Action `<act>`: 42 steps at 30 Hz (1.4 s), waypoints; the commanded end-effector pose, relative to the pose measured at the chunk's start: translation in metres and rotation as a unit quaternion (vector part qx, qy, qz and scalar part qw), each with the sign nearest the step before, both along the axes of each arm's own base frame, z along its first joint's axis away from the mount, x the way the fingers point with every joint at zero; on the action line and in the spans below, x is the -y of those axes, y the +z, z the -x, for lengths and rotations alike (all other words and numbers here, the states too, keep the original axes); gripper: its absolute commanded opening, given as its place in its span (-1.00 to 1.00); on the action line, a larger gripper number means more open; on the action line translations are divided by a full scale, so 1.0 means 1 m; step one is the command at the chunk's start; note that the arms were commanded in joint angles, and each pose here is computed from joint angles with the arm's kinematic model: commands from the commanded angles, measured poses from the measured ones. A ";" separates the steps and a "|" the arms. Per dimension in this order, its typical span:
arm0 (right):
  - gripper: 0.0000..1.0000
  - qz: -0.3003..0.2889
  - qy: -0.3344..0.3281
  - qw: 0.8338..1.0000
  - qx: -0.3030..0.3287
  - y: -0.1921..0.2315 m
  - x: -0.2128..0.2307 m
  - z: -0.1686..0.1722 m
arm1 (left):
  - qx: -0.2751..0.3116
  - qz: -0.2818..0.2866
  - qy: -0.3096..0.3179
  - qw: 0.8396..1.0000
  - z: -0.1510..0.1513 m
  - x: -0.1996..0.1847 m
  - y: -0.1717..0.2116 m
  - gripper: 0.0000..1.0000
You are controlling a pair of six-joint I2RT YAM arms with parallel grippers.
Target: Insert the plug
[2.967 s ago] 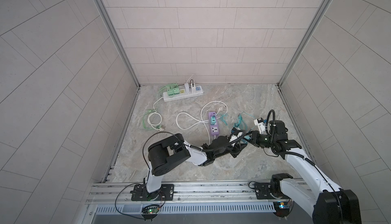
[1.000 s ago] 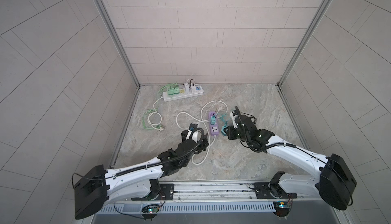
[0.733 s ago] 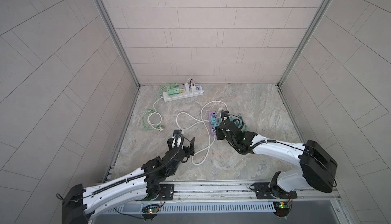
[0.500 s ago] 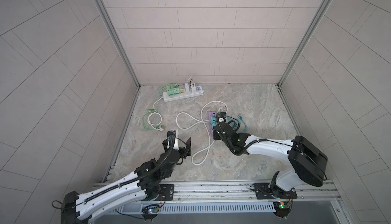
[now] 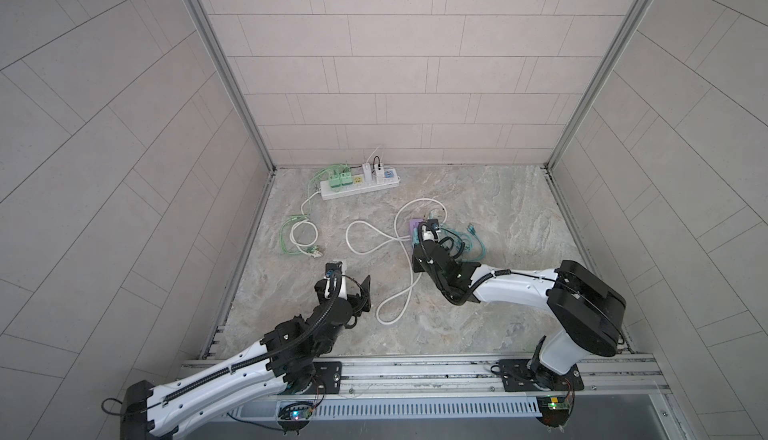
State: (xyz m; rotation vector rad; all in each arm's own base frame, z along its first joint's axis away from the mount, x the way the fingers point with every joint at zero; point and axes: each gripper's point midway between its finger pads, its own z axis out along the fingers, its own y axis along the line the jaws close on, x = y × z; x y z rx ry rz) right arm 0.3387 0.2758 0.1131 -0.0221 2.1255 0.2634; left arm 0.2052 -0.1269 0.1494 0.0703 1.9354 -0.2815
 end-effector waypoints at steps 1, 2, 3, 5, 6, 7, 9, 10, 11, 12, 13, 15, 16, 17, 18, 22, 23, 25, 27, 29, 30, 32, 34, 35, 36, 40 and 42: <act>-1.00 -0.006 -0.024 0.999 0.022 0.009 0.002 -0.006 | -0.001 -0.009 0.011 1.000 0.000 -0.007 -0.003 0.86; -1.00 -0.007 -0.024 0.999 0.023 0.007 0.003 -0.006 | -0.001 -0.010 0.011 1.000 0.000 -0.007 -0.004 0.86; -1.00 -0.005 -0.027 0.999 0.024 0.006 0.004 -0.006 | -0.001 -0.010 0.011 1.000 0.000 -0.007 -0.004 0.86; -1.00 -0.004 -0.034 0.999 0.022 0.002 0.006 -0.006 | 0.000 -0.008 0.011 1.000 0.001 -0.008 -0.004 0.86; -1.00 -0.005 -0.038 0.999 0.021 0.000 0.008 -0.005 | -0.001 -0.008 0.010 1.000 0.001 -0.008 -0.005 0.85; -1.00 -0.006 -0.042 0.999 0.022 -0.002 0.009 -0.004 | -0.001 -0.008 0.010 1.000 0.001 -0.008 -0.004 0.86; -1.00 -0.010 -0.039 0.999 0.025 -0.006 0.009 -0.003 | -0.001 -0.007 0.010 1.000 0.001 -0.008 -0.004 0.86; -1.00 -0.009 -0.039 0.999 0.025 -0.008 0.009 -0.003 | 0.000 -0.007 0.010 1.000 0.002 -0.009 -0.004 0.86; -1.00 -0.010 -0.044 0.999 0.024 -0.011 0.010 -0.003 | 0.000 -0.005 0.010 1.000 0.002 -0.008 -0.003 0.86; -1.00 -0.013 -0.047 0.999 0.022 -0.013 0.010 -0.002 | 0.000 -0.006 0.009 1.000 0.002 -0.008 -0.004 0.85; -1.00 -0.013 -0.050 0.998 0.024 -0.013 0.011 -0.002 | 0.000 -0.005 0.009 1.000 0.002 -0.008 -0.004 0.86; -1.00 -0.014 -0.052 0.998 0.028 -0.015 0.010 -0.002 | -0.001 -0.005 0.008 1.000 0.002 -0.008 -0.003 0.86; -1.00 -0.013 -0.055 0.998 0.030 -0.016 0.010 -0.002 | -0.001 -0.005 0.007 1.000 0.002 -0.008 -0.003 0.86; -1.00 -0.016 -0.057 0.998 0.031 -0.016 0.010 -0.001 | -0.002 -0.004 0.006 1.000 0.003 -0.008 -0.003 0.86; -1.00 -0.016 -0.058 0.998 0.034 -0.017 0.009 0.000 | -0.003 -0.004 0.006 1.000 0.003 -0.008 -0.003 0.85; -1.00 -0.012 -0.074 0.997 0.036 -0.017 0.008 0.004 | -0.005 -0.002 0.008 1.000 0.004 -0.010 -0.003 0.85; -1.00 -0.008 -0.075 0.997 0.034 -0.018 0.008 0.006 | -0.004 -0.001 0.009 1.000 0.004 -0.011 -0.003 0.85; -1.00 0.003 -0.089 0.996 0.028 -0.019 0.010 0.009 | -0.002 0.001 0.012 1.000 0.004 -0.013 -0.002 0.85; -1.00 0.009 -0.104 0.994 0.013 -0.026 0.013 0.013 | -0.002 0.002 0.016 1.000 0.005 -0.015 -0.001 0.85; -1.00 0.009 -0.114 0.993 0.009 -0.032 0.016 0.018 | 0.000 0.002 0.018 1.000 0.005 -0.017 0.001 0.86; -1.00 0.011 -0.121 0.993 0.007 -0.035 0.018 0.021 | 0.000 0.002 0.020 1.000 0.005 -0.018 0.001 0.86; -1.00 0.012 -0.120 0.993 -0.001 -0.042 0.017 0.023 | 0.001 0.000 0.022 1.000 0.005 -0.020 0.002 0.86; -1.00 0.016 -0.126 0.992 -0.009 -0.052 0.019 0.025 | 0.003 -0.001 0.027 1.000 0.005 -0.022 0.003 0.87; -1.00 0.016 -0.122 0.992 -0.013 -0.058 0.017 0.025 | 0.004 -0.001 0.030 1.000 0.005 -0.024 0.004 0.87; -1.00 0.022 -0.121 0.992 -0.018 -0.064 0.017 0.026 | 0.005 -0.001 0.035 0.999 0.005 -0.026 0.004 0.87; -1.00 0.043 -0.120 0.991 -0.034 -0.080 0.016 0.029 | 0.015 -0.005 0.065 0.998 0.004 -0.039 0.007 0.90; -1.00 0.062 -0.125 0.989 -0.042 -0.084 0.018 0.029 | 0.028 -0.013 0.096 0.995 0.003 -0.052 0.010 0.99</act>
